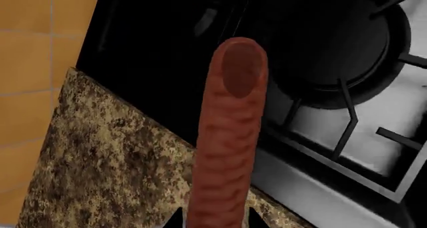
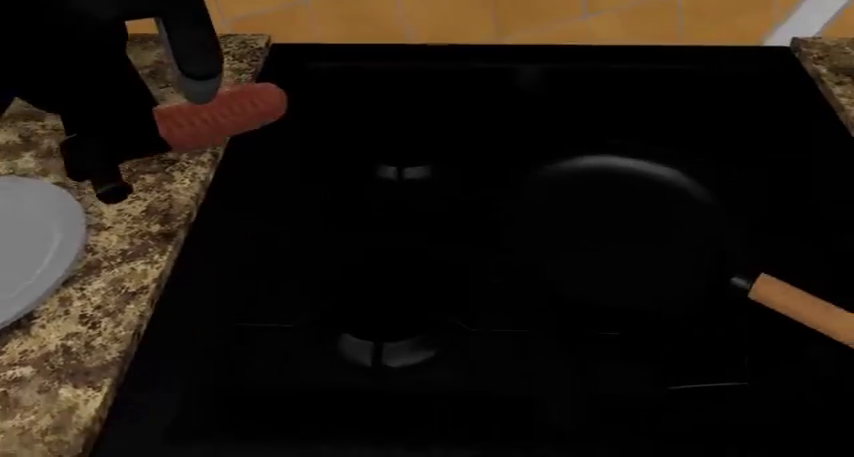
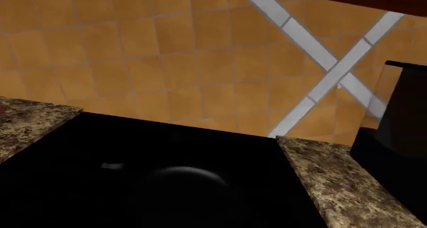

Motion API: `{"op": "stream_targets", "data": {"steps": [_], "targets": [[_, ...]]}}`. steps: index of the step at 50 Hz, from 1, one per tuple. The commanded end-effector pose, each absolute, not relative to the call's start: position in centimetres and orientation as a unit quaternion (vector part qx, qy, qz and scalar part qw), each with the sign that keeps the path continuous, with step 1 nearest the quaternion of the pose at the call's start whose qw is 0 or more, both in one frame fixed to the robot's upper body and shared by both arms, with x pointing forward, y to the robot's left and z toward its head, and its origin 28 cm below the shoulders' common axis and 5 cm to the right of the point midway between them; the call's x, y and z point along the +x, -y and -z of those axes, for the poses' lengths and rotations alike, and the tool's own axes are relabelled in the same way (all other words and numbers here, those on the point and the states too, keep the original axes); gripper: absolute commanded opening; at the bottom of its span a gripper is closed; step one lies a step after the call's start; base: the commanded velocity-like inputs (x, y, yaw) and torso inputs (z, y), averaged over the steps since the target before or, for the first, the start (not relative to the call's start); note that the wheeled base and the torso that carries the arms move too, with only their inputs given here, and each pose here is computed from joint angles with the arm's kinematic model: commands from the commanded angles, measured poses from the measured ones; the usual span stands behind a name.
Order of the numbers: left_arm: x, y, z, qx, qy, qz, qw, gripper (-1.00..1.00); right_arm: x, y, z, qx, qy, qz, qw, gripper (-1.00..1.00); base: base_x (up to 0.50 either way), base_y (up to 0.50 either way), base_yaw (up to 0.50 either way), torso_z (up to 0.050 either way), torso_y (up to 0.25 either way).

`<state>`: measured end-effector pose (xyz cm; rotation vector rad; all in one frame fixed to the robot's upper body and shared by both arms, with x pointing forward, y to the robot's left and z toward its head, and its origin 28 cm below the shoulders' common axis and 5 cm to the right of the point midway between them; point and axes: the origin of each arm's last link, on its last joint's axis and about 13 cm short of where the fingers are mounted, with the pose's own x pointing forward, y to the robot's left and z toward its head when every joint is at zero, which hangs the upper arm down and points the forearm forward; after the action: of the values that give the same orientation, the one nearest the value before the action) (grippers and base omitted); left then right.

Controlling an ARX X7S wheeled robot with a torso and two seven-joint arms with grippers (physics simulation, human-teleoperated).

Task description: Pick the sausage from the plate and place it in the pan.

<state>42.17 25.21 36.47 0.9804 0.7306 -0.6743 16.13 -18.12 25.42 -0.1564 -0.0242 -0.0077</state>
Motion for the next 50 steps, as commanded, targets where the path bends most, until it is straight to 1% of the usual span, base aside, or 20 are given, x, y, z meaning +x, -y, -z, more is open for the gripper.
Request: {"op": "stream_targets", "data": {"steps": [1, 9, 20, 43, 50], "targets": [[42.2, -23.8, -37.1, 0.464, -0.329, 0.319, 0.758, -1.00, 16.3, 18.3, -25.5, -0.071, 0.019, 0.002, 0.997, 1.00, -0.14, -0.50, 0.00, 0.000, 0.000], [42.2, -23.7, -36.9, 0.466, -0.329, 0.321, 0.756, -1.00, 16.4, 18.2, -25.4, -0.072, 0.020, 0.000, 0.997, 1.00, -0.10, -0.50, 0.00, 0.000, 0.000], [42.3, -23.0, -36.6, 0.465, -0.328, 0.326, 0.755, -1.00, 16.6, 18.1, -25.8, -0.074, 0.024, -0.005, 0.997, 1.00, 0.00, -0.50, 0.00, 0.000, 0.000], [42.4, -23.0, -36.0, 0.465, -0.330, 0.321, 0.756, -1.00, 17.0, 17.8, -26.1, -0.073, 0.032, -0.012, 0.997, 1.00, 0.02, -0.50, 0.00, 0.000, 0.000], [42.5, -23.1, -35.7, 0.464, -0.334, 0.322, 0.755, -1.00, 17.4, 17.6, -26.5, -0.076, 0.040, -0.016, 0.996, 1.00, 0.23, -0.12, 0.00, 0.000, 0.000]]}}
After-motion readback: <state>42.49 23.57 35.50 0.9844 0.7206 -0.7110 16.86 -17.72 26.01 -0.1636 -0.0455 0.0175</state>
